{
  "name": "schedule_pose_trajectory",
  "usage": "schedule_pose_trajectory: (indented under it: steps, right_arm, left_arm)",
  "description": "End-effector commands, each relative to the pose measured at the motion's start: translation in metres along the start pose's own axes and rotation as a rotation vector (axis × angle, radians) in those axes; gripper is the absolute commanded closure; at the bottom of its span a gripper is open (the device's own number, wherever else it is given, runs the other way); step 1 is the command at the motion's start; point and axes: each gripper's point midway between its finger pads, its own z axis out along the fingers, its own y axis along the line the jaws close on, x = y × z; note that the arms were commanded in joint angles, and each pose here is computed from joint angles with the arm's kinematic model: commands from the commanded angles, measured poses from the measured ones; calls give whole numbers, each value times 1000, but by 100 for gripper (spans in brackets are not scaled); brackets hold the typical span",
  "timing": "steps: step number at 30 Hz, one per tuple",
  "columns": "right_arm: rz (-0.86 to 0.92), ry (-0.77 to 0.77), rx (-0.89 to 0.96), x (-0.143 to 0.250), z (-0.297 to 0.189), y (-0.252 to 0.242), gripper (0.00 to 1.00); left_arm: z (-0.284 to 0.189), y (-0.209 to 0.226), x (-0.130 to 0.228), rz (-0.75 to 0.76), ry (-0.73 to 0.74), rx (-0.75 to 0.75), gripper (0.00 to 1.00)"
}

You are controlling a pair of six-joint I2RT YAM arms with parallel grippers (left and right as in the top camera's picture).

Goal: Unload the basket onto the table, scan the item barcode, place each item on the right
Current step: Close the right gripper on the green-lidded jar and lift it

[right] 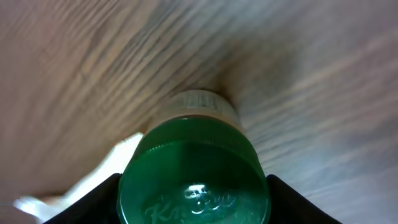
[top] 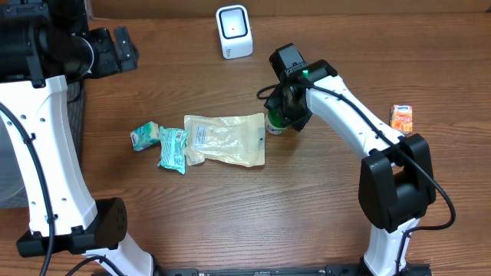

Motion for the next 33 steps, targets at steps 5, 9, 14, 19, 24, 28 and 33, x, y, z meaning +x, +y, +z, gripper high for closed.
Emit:
schedule_pose_trajectory:
  steps: [5,9,14,19,24,28,33]
  right_arm:
    - [326,30,-42,2,1,9,44]
    - [265,-7,-58,-5,0,13,9]
    - [131,-83,-23,-17,0,6,0]
    - [-33,-96,-24,-19,0,8,0]
    - [-158,-86,-78,-18,-1,21,0]
    - [-152,-55,-108,-12,-1,27,1]
    - [-102,-33,-102,-9,6,26,1]
  left_arm:
    - [-1,-2,-1,22,-5,-2,0]
    - [-1,-2,-1,23,-4,-2,1]
    - [-1,-2,-1,22,-5,-2,0]
    - [-1,-2,-1,22,-5,-2,0]
    - [-1,-2,-1,23,-4,-2,0]
    - [-1,-2,-1,22,-5,-2,1]
    - [-1,-2,-1,22,-5,-2,1]
